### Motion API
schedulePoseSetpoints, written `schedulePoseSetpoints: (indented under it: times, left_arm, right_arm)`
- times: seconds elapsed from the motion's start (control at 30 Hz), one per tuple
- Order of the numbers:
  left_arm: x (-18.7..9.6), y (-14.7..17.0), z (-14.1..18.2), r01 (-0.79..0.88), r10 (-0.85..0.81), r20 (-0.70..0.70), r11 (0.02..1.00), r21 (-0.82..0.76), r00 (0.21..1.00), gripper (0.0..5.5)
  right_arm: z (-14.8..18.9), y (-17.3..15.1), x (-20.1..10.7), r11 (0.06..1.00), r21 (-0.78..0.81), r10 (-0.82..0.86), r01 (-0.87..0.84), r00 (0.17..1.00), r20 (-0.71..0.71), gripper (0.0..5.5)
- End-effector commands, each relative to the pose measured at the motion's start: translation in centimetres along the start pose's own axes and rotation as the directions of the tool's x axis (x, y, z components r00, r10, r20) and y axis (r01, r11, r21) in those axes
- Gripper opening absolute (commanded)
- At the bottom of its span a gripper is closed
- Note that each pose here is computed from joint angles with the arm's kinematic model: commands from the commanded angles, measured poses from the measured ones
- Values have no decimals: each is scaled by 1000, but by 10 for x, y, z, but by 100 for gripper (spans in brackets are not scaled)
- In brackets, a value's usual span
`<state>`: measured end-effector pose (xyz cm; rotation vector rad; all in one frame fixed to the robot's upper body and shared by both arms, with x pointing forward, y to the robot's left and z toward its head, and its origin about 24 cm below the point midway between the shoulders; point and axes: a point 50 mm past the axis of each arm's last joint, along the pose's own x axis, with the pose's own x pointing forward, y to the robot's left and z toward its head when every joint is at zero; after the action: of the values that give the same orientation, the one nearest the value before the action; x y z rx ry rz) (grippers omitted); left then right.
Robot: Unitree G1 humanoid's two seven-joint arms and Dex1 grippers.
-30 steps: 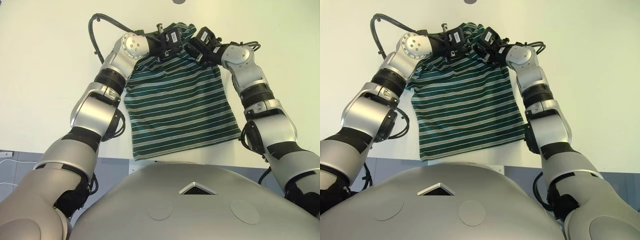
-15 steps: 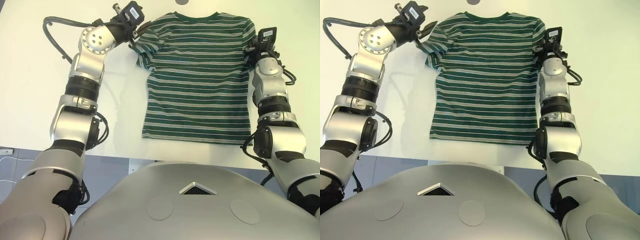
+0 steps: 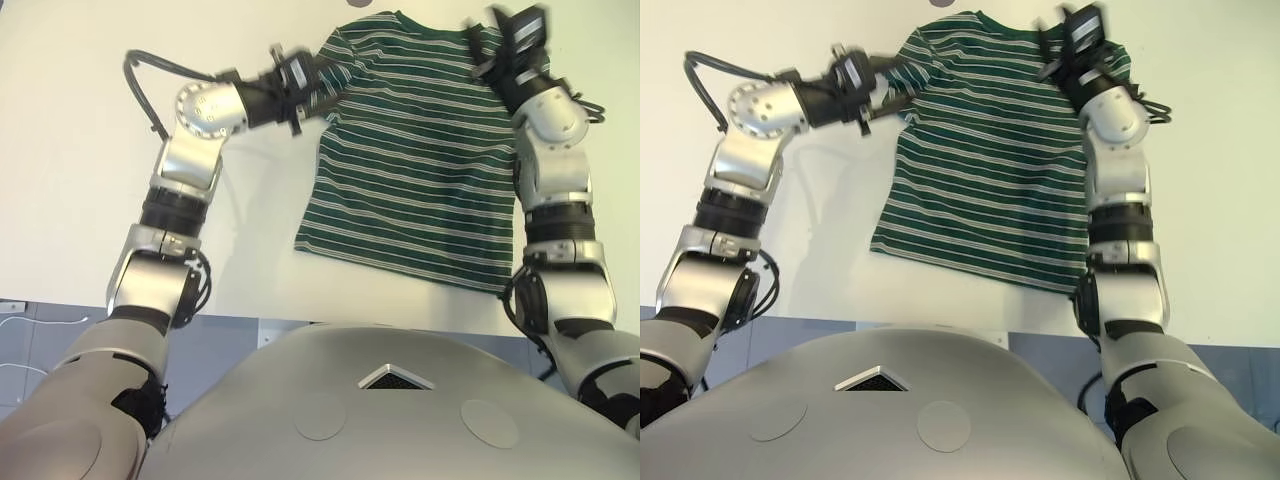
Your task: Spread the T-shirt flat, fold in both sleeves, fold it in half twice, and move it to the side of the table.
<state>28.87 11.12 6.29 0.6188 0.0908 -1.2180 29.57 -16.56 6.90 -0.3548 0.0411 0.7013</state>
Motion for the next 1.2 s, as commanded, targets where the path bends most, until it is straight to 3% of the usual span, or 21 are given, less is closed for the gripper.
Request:
schedulePoseSetpoints:
  times: [0.03,0.2,0.33,0.43,0.5,0.57,0.63,0.7,0.77,0.83,0.9,1.0,1.2]
  left_arm:
    - [-13,-37,-23,256,-244,-174,966,44,954,217]
    - [-50,-79,-32,464,-454,-262,886,-26,852,217]
    - [-84,-108,-28,528,-530,-323,843,-103,784,217]
    - [-89,-90,-18,463,-447,-367,885,-47,816,217]
    - [-87,-73,9,396,-391,-266,918,-39,881,217]
    - [-94,-60,32,349,-359,-144,933,-90,922,217]
    - [-106,-44,37,247,-262,-69,954,-170,963,217]
    - [-116,-18,22,-1,-17,-73,968,-250,997,217]
    - [-127,3,-3,-299,264,-144,882,-364,954,217]
    - [-137,5,-28,-482,434,-219,716,-505,874,217]
    - [-137,-7,-43,-517,477,-257,562,-646,840,217]
    - [-122,-27,-51,-389,404,-209,440,-809,891,217]
    - [-101,-35,-73,-381,340,-266,337,-861,902,217]
  right_arm:
    - [-5,29,-50,930,52,369,-365,918,-145,174]
    - [7,23,-131,833,209,553,-512,784,-283,174]
    - [-8,43,-162,765,270,639,-584,642,-423,174]
    - [-32,59,-182,737,345,666,-581,537,-518,174]
    - [-29,65,-191,703,385,702,-598,500,-507,174]
    - [-11,48,-179,746,328,663,-579,604,-442,174]
    - [9,17,-154,855,208,518,-475,782,-345,174]
    - [25,-3,-138,909,181,408,-375,888,-211,174]
    - [29,-8,-129,930,205,334,-304,933,-131,174]
    - [18,-8,-123,945,230,267,-234,956,-124,174]
    - [10,-11,-118,955,260,180,-145,977,-113,174]
    - [2,-18,-109,949,313,62,-34,995,-81,174]
    - [-7,-13,-96,941,338,42,-16,997,-70,174]
